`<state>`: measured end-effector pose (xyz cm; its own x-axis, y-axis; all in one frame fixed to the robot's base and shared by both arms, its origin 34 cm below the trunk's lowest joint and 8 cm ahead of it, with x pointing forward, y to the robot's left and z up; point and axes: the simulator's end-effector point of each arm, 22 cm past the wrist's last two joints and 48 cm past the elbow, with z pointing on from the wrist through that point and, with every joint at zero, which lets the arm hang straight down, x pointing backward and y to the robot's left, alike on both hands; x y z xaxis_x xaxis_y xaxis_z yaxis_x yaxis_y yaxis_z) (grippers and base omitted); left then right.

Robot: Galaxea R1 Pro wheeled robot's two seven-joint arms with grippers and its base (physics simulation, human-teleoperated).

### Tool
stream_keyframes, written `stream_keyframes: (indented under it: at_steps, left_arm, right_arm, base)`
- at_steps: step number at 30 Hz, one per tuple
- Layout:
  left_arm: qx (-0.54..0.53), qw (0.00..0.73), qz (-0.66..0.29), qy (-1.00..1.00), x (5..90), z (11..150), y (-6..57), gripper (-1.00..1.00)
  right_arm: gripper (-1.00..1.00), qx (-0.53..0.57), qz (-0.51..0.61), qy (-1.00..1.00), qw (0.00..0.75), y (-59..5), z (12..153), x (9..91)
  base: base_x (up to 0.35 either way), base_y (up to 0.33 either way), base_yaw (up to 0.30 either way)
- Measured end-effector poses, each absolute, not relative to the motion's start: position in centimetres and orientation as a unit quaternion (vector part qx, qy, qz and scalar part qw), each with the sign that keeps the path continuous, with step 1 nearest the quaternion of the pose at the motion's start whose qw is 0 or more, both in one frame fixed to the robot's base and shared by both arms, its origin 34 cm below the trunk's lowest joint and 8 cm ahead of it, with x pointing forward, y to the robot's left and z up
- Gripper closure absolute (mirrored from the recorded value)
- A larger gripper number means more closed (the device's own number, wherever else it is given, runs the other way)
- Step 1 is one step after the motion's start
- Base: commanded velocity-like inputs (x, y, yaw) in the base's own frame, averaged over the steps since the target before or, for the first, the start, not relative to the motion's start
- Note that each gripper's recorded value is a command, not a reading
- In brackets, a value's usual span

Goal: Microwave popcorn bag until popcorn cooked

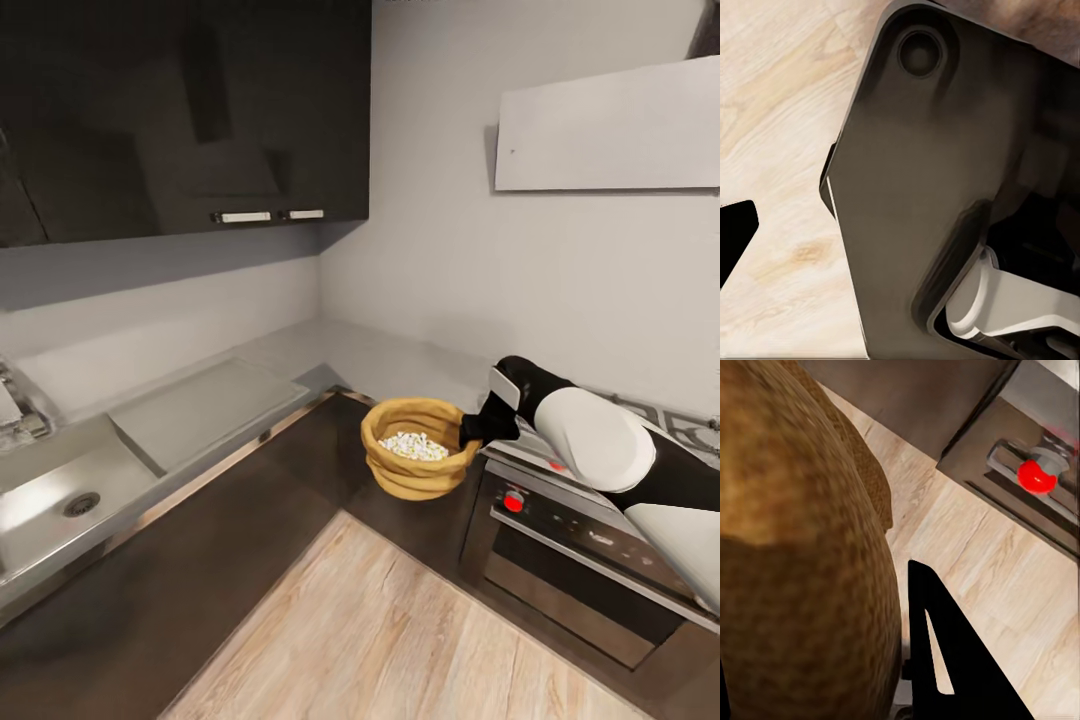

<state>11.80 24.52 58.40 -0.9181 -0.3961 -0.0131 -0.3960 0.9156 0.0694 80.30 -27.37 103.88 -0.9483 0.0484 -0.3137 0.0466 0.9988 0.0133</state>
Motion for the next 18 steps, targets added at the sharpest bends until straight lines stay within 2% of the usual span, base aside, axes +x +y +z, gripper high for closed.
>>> stream_keyframes:
  at_steps: [18]
  left_arm:
    - [0.203, 0.001, -0.036, -0.979, 11.8, 58.4, 24.6, -1.00]
  right_arm:
    - [1.00, 0.032, -0.005, 0.987, 0.156, -28.9, 103.7, 80.1]
  base:
    - [-0.345, 0.000, 0.000]
